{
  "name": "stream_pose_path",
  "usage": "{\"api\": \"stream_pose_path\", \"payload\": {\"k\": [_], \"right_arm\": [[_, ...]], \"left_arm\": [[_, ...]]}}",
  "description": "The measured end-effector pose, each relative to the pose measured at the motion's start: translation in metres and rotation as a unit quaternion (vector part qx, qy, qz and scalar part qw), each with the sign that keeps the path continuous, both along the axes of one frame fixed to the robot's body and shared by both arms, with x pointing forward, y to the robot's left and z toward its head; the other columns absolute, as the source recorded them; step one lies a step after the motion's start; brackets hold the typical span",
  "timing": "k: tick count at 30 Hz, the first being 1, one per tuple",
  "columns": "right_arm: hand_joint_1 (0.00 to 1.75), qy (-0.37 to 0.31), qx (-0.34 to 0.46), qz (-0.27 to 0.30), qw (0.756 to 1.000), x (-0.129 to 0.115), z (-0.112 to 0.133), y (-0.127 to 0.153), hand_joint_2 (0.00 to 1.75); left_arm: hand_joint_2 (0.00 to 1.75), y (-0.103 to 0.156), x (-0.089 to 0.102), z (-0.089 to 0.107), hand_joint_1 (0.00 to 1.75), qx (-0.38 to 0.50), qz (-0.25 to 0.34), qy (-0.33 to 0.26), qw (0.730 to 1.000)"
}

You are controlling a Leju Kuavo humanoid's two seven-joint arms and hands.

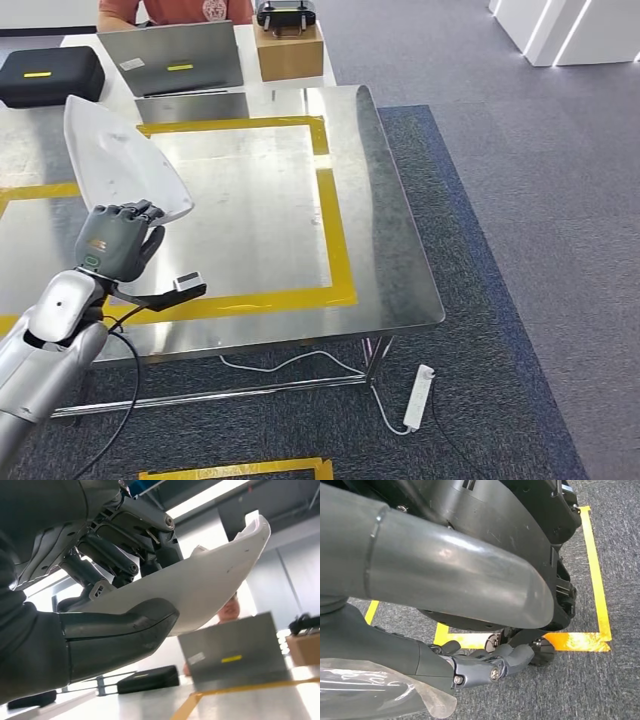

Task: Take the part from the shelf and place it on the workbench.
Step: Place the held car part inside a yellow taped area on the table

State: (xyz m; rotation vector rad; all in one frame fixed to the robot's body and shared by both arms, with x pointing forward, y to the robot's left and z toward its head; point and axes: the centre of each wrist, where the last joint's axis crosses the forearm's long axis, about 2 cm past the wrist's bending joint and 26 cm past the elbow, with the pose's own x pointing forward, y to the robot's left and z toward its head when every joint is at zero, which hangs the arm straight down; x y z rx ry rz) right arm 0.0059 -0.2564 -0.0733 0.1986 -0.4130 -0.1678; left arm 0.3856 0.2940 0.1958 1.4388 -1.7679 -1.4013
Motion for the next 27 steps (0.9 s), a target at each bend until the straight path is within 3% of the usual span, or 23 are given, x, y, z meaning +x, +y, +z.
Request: {"api": "stream_pose_path", "payload": {"k": [6,15,27], "right_arm": [[0.0,0.004,-0.002,0.001,1.0,0.001,-0.003,0.001,0.0],[0.0,0.01,-0.006,0.001,1.0,0.001,-0.006,0.003,0.0],[0.0,0.014,-0.01,0.001,1.0,0.001,-0.009,0.003,0.0]], "left_arm": [[1.75,0.008,0.023,0.005,1.75,0.052,0.077,0.037,0.995],[1.75,0.02,0.039,0.002,1.75,0.108,0.156,0.081,0.979],[1.75,0.03,0.046,-0.008,1.75,0.138,0.189,0.11,0.966]]}}
